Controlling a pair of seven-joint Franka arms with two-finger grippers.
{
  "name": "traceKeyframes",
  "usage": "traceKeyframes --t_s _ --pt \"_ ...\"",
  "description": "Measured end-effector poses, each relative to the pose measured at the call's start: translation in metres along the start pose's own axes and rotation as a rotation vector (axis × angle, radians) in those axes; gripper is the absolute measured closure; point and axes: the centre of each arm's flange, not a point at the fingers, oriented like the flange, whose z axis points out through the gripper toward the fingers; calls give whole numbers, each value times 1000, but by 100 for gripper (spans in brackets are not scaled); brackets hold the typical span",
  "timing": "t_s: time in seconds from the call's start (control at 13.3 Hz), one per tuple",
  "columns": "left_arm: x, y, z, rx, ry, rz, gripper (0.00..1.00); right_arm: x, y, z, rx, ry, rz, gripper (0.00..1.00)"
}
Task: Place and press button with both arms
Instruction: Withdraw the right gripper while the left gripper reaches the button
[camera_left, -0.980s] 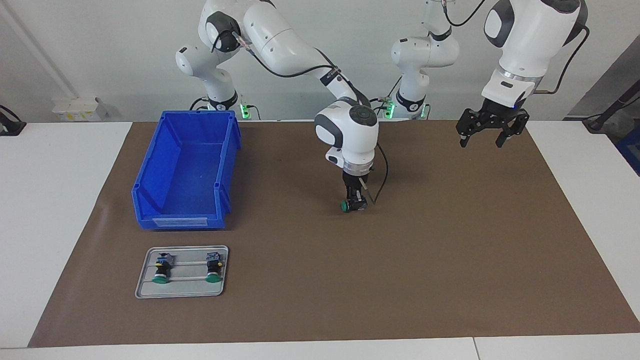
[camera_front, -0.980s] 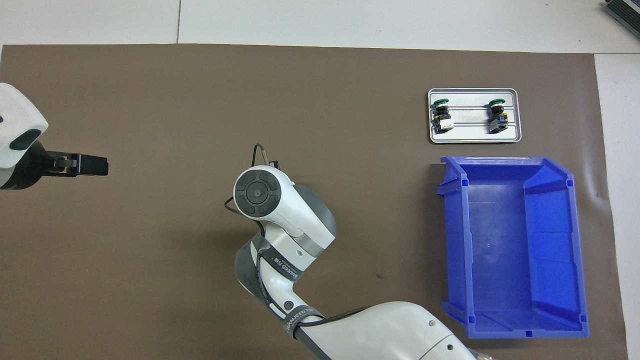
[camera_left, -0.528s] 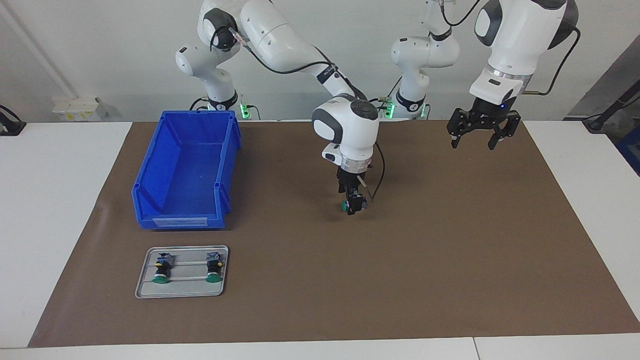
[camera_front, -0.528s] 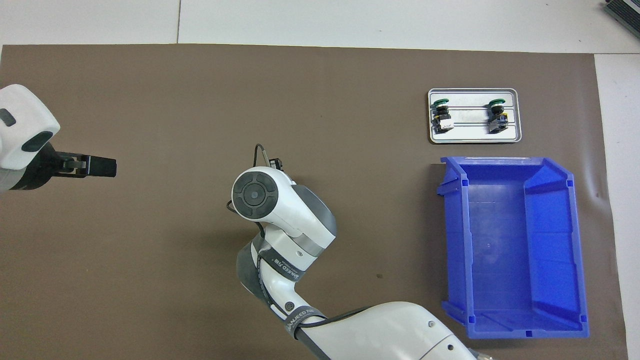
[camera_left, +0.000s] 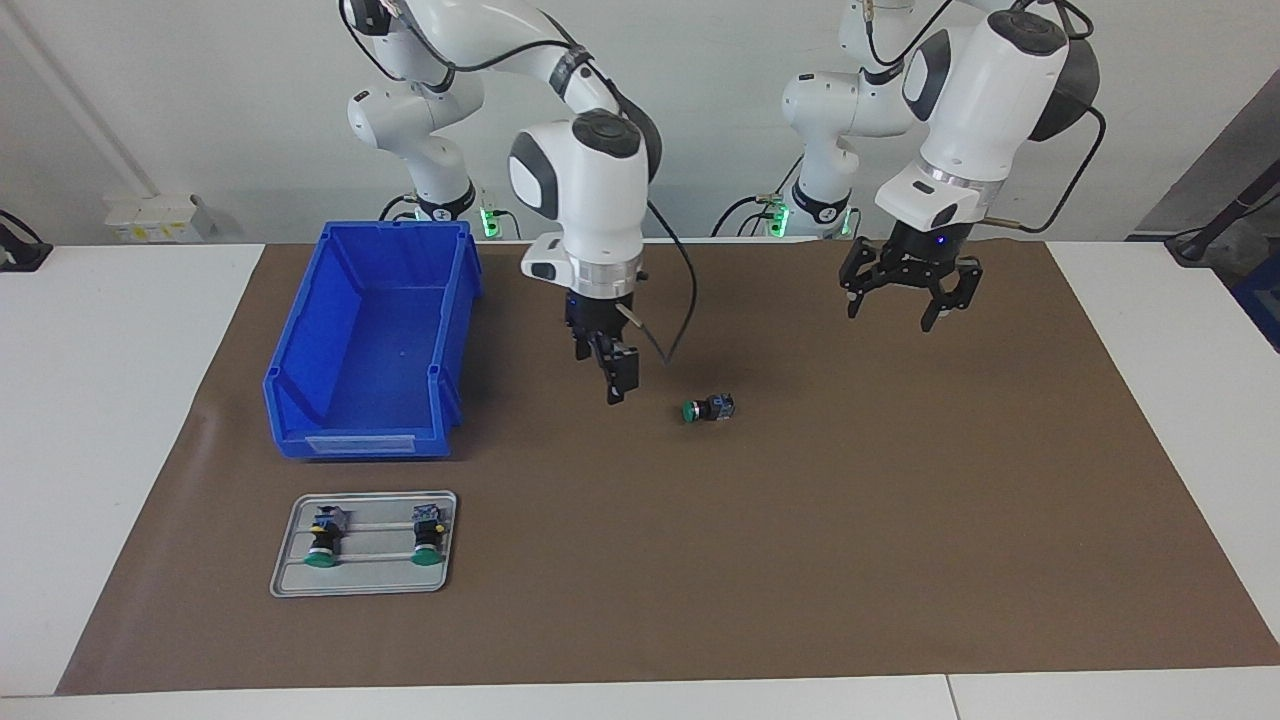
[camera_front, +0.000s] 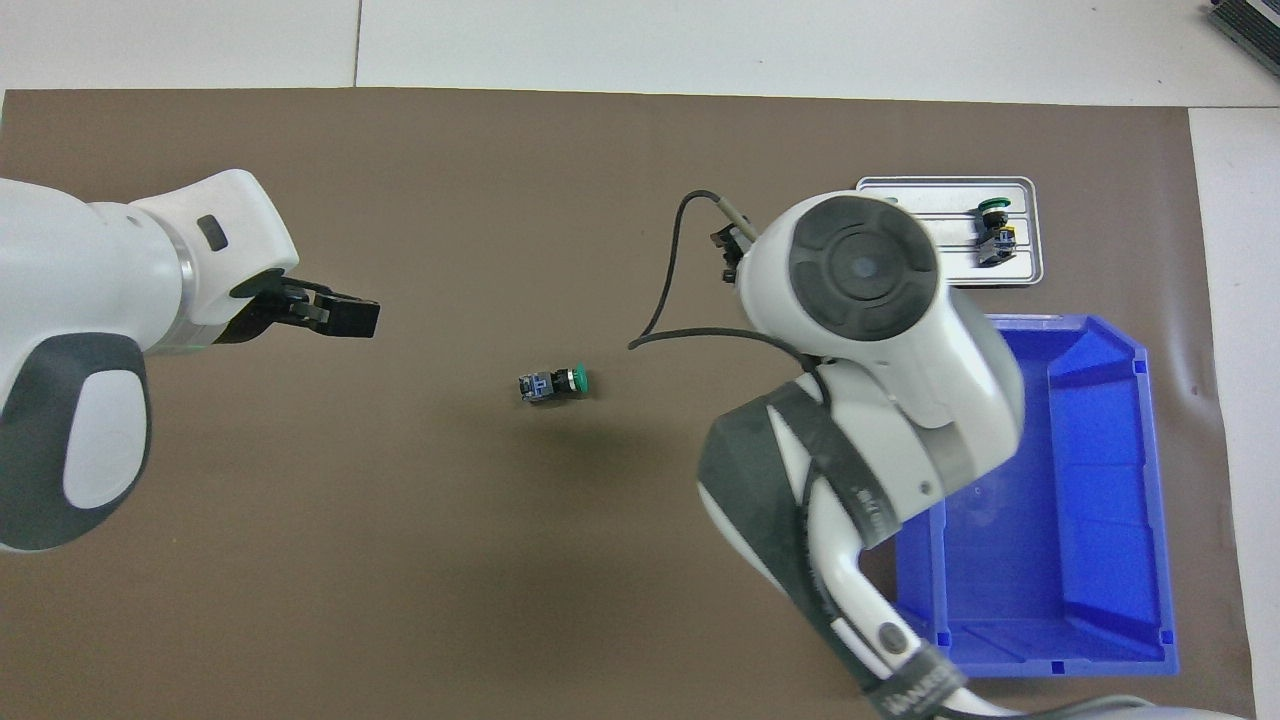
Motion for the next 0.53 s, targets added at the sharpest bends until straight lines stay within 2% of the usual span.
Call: traceKeyframes --t_s 0.23,0.53 --pt "19 37 49 -59 40 190 0 99 54 -28 -9 -45 -169 0" --pt "15 70 101 -108 26 460 1 176 120 -53 -31 -107 -373 0"
